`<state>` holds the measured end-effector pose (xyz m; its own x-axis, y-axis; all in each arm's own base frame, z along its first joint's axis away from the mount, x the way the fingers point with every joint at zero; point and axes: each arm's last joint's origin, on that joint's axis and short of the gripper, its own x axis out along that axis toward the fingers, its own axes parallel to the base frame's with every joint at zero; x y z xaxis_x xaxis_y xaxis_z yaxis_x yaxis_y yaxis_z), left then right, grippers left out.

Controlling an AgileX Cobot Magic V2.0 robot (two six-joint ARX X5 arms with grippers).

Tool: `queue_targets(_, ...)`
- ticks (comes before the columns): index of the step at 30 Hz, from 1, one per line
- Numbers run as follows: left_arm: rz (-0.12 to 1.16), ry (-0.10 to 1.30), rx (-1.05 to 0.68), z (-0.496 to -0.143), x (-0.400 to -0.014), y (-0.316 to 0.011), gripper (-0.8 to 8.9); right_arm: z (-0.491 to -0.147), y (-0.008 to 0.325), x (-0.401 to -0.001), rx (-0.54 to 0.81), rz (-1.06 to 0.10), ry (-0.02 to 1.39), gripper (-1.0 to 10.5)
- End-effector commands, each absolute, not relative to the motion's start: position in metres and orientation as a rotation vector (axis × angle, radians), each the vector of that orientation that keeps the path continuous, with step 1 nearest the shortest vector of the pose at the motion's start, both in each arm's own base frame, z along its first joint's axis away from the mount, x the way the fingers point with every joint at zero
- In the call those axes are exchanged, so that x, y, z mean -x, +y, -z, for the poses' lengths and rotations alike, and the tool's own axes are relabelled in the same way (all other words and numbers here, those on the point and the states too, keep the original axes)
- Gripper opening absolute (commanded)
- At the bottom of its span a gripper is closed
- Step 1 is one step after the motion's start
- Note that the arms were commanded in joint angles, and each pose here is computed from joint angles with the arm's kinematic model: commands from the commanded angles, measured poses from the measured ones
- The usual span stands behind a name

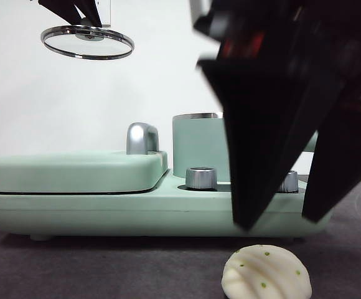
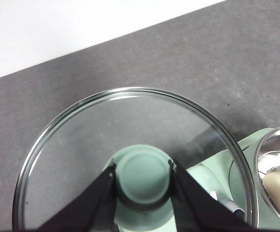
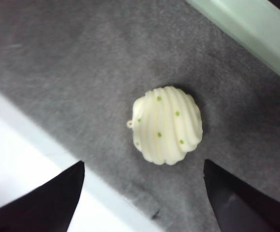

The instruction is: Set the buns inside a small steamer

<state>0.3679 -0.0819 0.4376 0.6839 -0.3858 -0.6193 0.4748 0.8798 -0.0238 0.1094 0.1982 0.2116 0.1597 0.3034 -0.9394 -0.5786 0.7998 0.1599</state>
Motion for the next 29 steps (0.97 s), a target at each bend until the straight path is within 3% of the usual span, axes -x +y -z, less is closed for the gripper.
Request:
queue_targets(1,0.491,0.608,-0.140,-0.447,-0.369,-0.083,0.16,-0.201,0.208,-0.112,0.292,-0.626,1.272,3.9)
queue_targets(10,0.491,0.608,-0.140,-0.447,-0.369,-0.083,0.16,-0.170,0.219,-0.131,0.346,-0.572,1.307,3.9)
queue_targets(18,0.491,0.607,-0.140,-0.447,-0.369,-0.083,0.16,-0.168,0.219,-0.135,0.345,-0.545,1.291,3.9)
queue_targets(23,0.491,0.607,-0.140,-0.447,-0.369,-0.083,0.16,-0.168,0.220,-0.136,0.341,-0.547,1.283,1.5)
queue_targets(29,0.491,0.608,-0.140,-0.447,-0.369,-0.083,0.16,-0.176,0.222,-0.137,0.339,-0.545,1.289,1.3)
